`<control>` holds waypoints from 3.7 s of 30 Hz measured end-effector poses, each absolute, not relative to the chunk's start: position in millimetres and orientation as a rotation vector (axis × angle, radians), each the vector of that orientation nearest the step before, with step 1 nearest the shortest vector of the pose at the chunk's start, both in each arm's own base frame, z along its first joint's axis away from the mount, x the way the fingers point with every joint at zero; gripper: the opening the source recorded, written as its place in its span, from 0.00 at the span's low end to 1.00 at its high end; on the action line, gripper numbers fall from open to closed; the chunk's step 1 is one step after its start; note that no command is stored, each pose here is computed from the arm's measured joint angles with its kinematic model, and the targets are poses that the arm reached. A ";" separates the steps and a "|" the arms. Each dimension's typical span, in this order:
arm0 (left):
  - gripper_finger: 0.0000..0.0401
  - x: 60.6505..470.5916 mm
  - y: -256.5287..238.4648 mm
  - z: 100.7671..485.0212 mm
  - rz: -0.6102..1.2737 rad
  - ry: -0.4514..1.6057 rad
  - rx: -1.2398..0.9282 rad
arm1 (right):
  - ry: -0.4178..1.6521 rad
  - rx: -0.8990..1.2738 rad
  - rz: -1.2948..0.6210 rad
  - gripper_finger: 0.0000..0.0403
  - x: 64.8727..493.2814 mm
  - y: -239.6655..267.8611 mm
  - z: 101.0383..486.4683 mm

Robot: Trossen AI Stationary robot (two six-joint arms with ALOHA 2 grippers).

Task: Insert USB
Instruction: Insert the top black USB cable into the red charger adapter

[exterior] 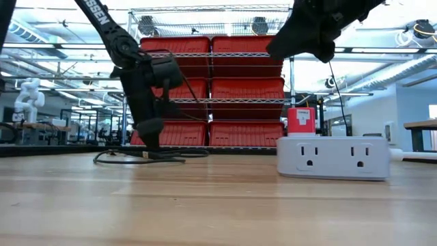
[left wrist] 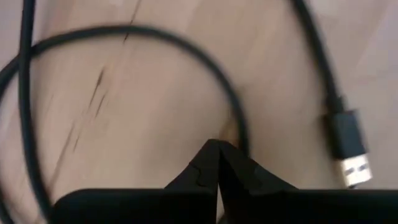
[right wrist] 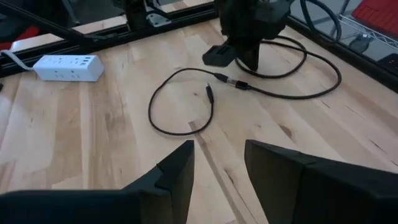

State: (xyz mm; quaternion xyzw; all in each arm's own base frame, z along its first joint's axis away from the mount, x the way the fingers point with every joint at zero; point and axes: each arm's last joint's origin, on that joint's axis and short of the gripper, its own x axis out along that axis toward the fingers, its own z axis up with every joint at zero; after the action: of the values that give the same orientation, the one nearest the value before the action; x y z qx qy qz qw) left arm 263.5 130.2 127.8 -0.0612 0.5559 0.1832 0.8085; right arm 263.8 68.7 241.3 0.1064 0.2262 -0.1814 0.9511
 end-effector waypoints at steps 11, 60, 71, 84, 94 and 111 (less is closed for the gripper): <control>0.03 276.7 113.7 129.3 0.246 1.101 -0.222 | 0.475 0.237 -0.328 0.32 264.5 68.8 241.0; 0.01 395.9 81.0 98.5 -0.034 0.554 -0.351 | 0.723 0.655 -0.857 0.48 287.8 -70.3 155.5; 0.00 387.9 79.8 93.9 -0.021 0.576 -0.358 | 0.689 0.711 -0.855 0.46 307.3 -99.3 115.8; 0.00 332.9 72.4 133.3 0.088 0.436 -0.297 | 0.755 0.513 -0.805 0.03 322.0 -101.2 114.5; 0.00 266.7 63.3 159.0 0.125 0.136 -0.302 | 0.647 0.400 -0.689 0.00 334.8 -87.8 160.9; 0.17 279.5 40.6 162.4 0.050 0.096 -0.315 | 0.418 0.209 -0.577 0.00 355.8 -45.0 247.7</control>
State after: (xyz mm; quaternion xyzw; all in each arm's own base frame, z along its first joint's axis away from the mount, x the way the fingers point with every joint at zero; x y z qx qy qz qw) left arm 279.5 40.6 162.4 -0.1568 0.0478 0.0247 0.9862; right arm 355.8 -45.0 247.7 0.1021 0.2041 -0.2818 0.9319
